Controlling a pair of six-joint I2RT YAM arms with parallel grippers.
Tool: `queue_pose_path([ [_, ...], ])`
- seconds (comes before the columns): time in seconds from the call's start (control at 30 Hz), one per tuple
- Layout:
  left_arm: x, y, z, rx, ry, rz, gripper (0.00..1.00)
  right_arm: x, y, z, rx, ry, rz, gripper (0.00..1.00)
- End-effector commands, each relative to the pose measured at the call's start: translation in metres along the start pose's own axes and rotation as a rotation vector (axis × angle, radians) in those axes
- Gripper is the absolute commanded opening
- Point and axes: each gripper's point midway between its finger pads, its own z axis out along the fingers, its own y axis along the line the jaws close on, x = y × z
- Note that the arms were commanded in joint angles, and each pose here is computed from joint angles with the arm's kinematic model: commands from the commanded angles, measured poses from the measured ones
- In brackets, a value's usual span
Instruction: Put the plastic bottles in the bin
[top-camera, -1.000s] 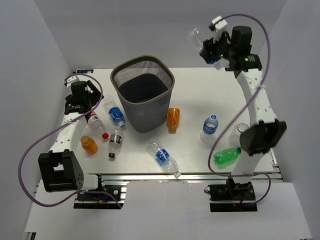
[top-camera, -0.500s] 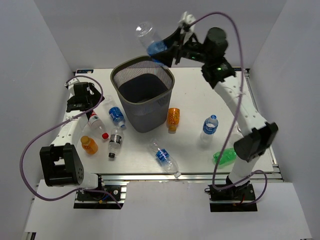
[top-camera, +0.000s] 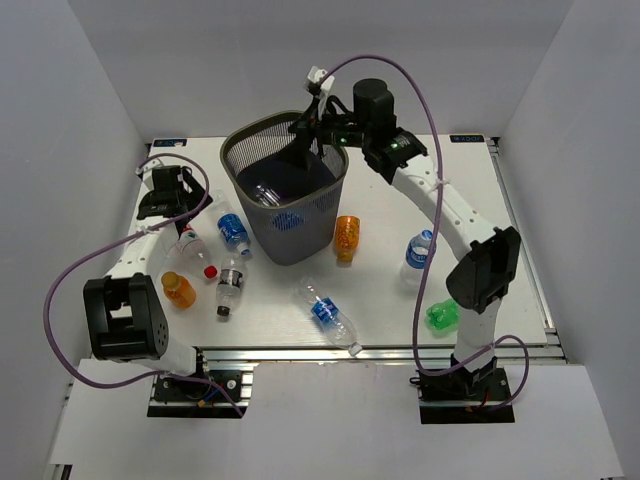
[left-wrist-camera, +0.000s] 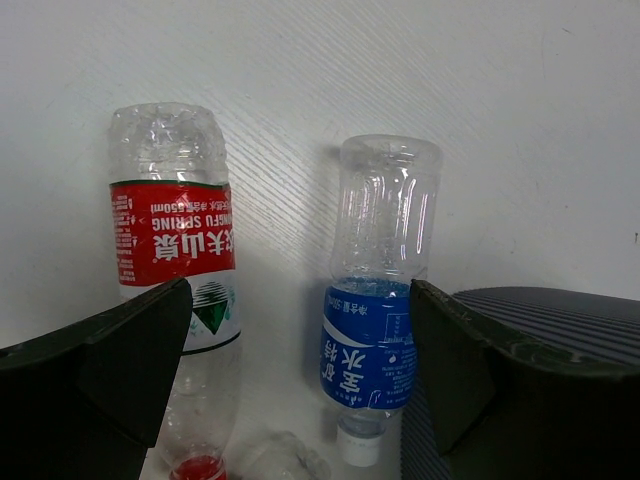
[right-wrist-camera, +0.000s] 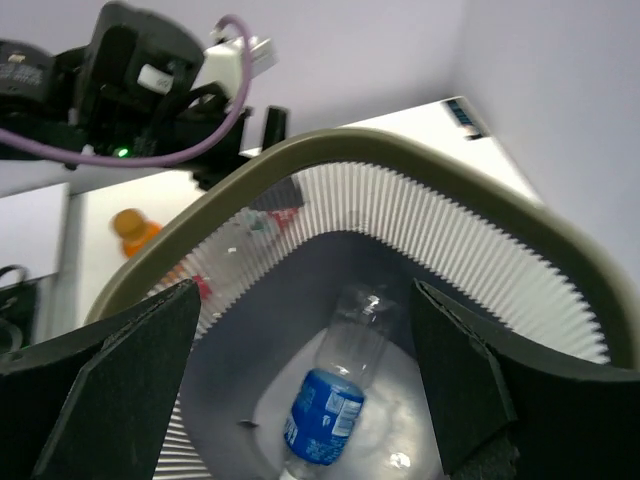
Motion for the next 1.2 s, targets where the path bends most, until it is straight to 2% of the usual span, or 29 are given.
queue_pose_path([
  [0.0, -0.015, -0.019, -0.003, 0.062, -0.021, -0.008, 0.98, -0.064, -0.001, -0.033, 0.127, -0.090, -0.149, 0.90],
  [0.1, -0.012, -0.027, 0.003, 0.096, 0.005, -0.008, 0.98, -0.085, 0.000, -0.058, 0.226, -0.123, -0.149, 0.89],
  [0.2, -0.005, -0.037, 0.009, 0.139, 0.044, -0.005, 0.98, -0.075, -0.026, -0.084, 0.404, -0.099, -0.112, 0.89],
  [0.33, 0.002, -0.050, 0.020, 0.191, 0.080, -0.002, 0.98, -0.075, -0.063, -0.161, 0.618, -0.129, -0.017, 0.89],
  [0.37, 0.007, -0.048, 0.027, 0.183, 0.095, -0.003, 0.98, -0.059, -0.070, -0.172, 0.623, -0.114, 0.037, 0.89],
  [0.43, 0.008, -0.055, 0.032, 0.202, 0.108, -0.006, 0.98, -0.056, -0.087, -0.217, 0.694, -0.157, 0.118, 0.89],
  [0.47, 0.009, -0.056, 0.036, 0.203, 0.115, -0.005, 0.98, -0.029, -0.098, -0.230, 0.740, -0.131, 0.167, 0.89],
  [0.53, 0.021, -0.061, 0.045, 0.222, 0.155, 0.003, 0.98, -0.021, -0.108, -0.264, 0.840, -0.152, 0.166, 0.89],
  [0.57, 0.021, -0.064, 0.048, 0.223, 0.157, 0.007, 0.98, 0.005, -0.115, -0.274, 0.895, -0.123, 0.211, 0.89],
  [0.77, 0.048, -0.069, 0.071, 0.204, 0.217, 0.056, 0.98, 0.065, -0.123, -0.341, 1.075, -0.157, 0.380, 0.89],
  [0.83, 0.055, -0.067, 0.079, 0.185, 0.237, 0.069, 0.97, 0.085, -0.121, -0.350, 1.101, -0.149, 0.426, 0.89],
  [0.9, 0.056, -0.063, 0.084, 0.157, 0.235, 0.078, 0.92, 0.094, -0.119, -0.353, 1.112, -0.135, 0.442, 0.89],
  [0.93, 0.059, -0.059, 0.087, 0.137, 0.241, 0.078, 0.80, 0.102, -0.118, -0.354, 1.116, -0.124, 0.459, 0.89],
  [1.03, 0.052, -0.056, 0.087, 0.104, 0.230, 0.081, 0.54, 0.111, -0.114, -0.355, 1.117, -0.109, 0.481, 0.89],
  [1.17, 0.019, -0.056, 0.069, 0.068, 0.150, 0.078, 0.44, 0.119, -0.108, -0.357, 1.126, -0.101, 0.493, 0.89],
])
